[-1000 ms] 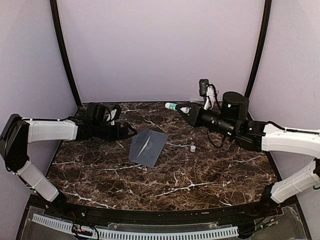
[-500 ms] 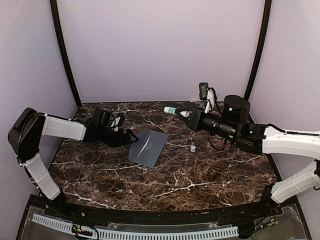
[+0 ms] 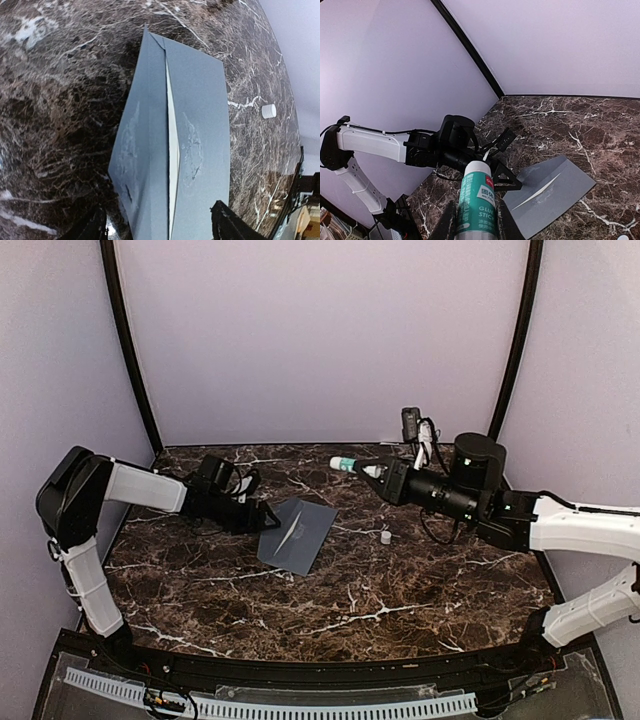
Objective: Place the letter into the envelope and seal it
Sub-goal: Paint the envelope at the center of the board.
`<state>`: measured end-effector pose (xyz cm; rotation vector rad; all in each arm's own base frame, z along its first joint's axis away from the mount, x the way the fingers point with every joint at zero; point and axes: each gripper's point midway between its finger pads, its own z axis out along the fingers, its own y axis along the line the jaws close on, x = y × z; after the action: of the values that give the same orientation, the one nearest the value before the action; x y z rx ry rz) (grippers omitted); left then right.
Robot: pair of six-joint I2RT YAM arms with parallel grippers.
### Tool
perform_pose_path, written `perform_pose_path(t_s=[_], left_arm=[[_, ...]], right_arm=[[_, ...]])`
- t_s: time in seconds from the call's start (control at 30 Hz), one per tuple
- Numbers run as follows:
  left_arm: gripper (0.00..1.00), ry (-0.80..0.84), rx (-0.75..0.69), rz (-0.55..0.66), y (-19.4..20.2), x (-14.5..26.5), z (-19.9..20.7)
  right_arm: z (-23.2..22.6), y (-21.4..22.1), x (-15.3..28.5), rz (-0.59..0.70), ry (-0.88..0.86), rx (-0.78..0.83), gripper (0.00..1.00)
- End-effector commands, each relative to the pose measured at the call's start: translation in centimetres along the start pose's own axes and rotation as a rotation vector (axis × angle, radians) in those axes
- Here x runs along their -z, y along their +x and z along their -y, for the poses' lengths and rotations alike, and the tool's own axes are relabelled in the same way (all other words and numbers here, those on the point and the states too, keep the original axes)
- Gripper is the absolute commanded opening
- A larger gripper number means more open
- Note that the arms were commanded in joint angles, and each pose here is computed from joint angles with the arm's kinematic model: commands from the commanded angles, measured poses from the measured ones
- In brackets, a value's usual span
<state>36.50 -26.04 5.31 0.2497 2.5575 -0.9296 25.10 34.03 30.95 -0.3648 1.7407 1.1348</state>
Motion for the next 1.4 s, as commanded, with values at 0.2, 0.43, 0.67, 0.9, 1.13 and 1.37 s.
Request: perform_pose_path(t_s=[0.2, 0.43, 0.67, 0.9, 1.13, 1.37], left_arm=[[0.38, -0.021, -0.027, -0.029, 0.2, -0.4, -0.5], [0.13, 0.016, -0.057, -0.039, 0.2, -0.7, 0.0], [0.0, 0.045, -0.139, -0.06, 0.5, -0.4, 0.7], [0.0, 0.08, -0.266, -0.107, 1.8, 1.0, 3.0], [0.0, 0.105, -0.357, -0.178, 4.9, 1.4, 5.7], [0.0, 0.101, -0.388, -0.197, 5.8, 0.9, 6.7]], right_arm=[[-0.1, 0.2, -1.0, -0.012, -0.016, 0.017, 0.0], [0.0, 0.4, -1.5, -0.035, -0.005, 0.032, 0.0], [1.4, 1.8, -1.2, -0.073, 0.051, 0.023, 0.0], [3.0, 3.5, -1.6, -0.152, 0.126, 0.025, 0.0], [4.3, 6.3, -2.6, -0.277, 0.175, 0.007, 0.0], [6.0, 11.0, -2.5, -0.426, 0.237, -0.051, 0.0]])
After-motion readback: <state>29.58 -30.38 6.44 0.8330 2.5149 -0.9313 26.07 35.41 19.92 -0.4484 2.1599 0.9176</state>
